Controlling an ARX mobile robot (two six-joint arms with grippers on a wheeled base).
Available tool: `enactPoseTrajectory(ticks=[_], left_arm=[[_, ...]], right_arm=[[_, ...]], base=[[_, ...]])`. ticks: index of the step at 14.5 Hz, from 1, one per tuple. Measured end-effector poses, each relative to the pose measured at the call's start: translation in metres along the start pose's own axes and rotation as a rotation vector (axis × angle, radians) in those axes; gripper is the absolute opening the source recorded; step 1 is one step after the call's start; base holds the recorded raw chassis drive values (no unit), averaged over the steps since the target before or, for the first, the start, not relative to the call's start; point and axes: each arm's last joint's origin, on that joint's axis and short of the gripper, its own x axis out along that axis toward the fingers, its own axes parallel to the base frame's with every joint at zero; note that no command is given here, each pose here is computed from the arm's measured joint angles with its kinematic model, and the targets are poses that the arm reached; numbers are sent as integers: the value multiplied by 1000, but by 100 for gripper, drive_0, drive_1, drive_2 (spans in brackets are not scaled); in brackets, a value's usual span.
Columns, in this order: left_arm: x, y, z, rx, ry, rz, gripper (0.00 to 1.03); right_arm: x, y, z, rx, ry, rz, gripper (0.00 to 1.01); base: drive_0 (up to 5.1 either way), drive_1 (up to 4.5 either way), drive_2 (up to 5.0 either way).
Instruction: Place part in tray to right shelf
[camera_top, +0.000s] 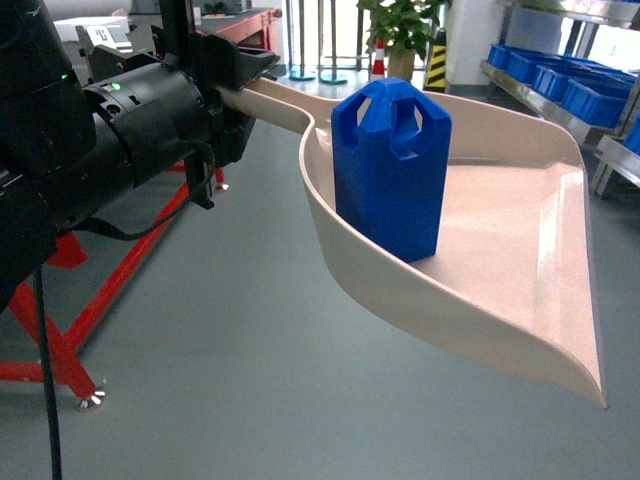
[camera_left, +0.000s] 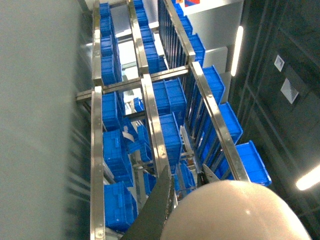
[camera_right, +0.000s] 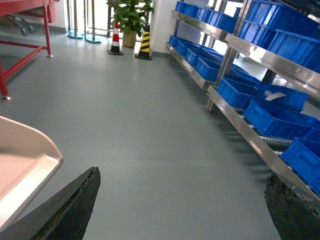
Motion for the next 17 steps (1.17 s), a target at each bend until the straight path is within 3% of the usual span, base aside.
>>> enactPoseTrajectory(ticks=[17], left_arm=[[0,-1,0,1,2,-6,12]], right_arm=[[0,0,0,2,-5,2,98]], base=[[1,425,-424]])
